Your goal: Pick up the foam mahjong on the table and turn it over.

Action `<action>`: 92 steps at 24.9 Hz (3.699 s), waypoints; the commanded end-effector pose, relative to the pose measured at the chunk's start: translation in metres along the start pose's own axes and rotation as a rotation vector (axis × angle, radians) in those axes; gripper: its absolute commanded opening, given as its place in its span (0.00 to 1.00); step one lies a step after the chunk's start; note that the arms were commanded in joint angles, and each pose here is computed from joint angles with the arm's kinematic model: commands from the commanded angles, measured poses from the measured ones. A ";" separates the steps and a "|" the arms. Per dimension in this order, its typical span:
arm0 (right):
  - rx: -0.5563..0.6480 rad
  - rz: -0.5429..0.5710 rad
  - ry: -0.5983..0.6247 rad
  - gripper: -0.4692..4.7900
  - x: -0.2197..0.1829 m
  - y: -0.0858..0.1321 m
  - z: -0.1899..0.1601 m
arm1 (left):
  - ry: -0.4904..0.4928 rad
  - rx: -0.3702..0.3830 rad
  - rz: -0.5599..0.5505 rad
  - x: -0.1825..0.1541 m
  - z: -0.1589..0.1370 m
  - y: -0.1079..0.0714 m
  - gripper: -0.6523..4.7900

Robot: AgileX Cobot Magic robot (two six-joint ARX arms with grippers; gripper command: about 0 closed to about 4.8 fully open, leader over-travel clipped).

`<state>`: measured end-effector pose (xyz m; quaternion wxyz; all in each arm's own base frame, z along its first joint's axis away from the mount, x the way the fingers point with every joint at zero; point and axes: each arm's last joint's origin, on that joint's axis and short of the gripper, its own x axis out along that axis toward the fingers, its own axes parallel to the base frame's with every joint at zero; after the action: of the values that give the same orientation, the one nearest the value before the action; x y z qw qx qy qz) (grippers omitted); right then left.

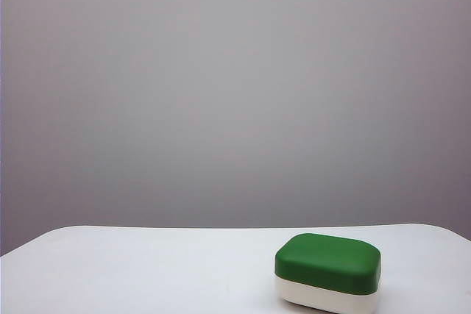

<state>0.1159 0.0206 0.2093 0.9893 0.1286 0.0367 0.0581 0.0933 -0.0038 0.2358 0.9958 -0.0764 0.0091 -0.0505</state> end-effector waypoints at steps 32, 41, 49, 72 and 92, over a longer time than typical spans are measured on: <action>0.320 0.126 0.947 1.00 0.161 0.007 -0.089 | 0.339 0.448 -0.645 0.080 0.010 -0.060 0.16; 0.397 0.146 0.998 1.00 0.163 0.021 -0.104 | 0.322 0.461 -0.712 0.078 0.009 -0.068 0.28; 0.379 0.124 0.976 0.46 0.164 0.024 -0.105 | 0.323 0.465 -0.705 0.078 0.009 -0.067 0.28; -0.819 -0.038 0.826 0.13 0.200 0.095 -0.047 | 0.333 0.469 -0.684 0.079 0.008 -0.067 0.28; -0.705 0.252 0.942 0.34 0.187 0.152 -0.080 | 0.379 0.430 -0.681 0.079 0.005 -0.066 0.28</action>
<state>0.2806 0.2088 0.1609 0.8370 -0.2585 0.4238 0.2303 0.1652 -0.0762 0.2470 0.8956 0.1453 0.1607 -0.3886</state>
